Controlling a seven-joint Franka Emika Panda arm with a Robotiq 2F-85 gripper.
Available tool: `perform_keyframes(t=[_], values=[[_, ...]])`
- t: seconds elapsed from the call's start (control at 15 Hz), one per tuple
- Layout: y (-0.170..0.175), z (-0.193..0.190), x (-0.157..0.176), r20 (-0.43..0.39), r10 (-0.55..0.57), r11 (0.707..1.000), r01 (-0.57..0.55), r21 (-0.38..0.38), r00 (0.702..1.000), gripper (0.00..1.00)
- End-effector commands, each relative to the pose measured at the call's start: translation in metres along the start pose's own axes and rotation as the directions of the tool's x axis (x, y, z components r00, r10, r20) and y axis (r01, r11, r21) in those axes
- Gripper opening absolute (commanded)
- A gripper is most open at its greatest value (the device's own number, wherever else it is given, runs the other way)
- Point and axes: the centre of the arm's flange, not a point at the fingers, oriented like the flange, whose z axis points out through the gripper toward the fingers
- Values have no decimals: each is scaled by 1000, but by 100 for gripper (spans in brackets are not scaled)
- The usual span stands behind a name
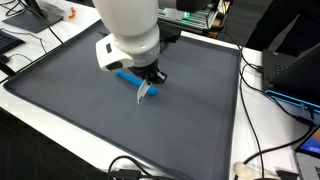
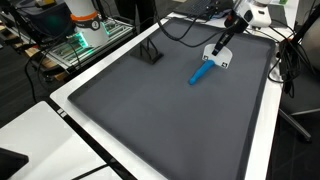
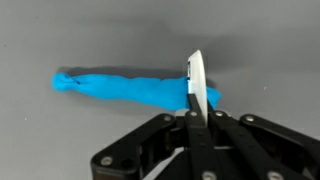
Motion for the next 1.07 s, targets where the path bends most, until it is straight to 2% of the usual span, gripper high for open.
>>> perform_keyframes(t=[0.0,1.0], values=[[6,20,0,44,-25,1000,26,-13,999,1],[16,30,-16,93,-32,999,32,6,995,1]])
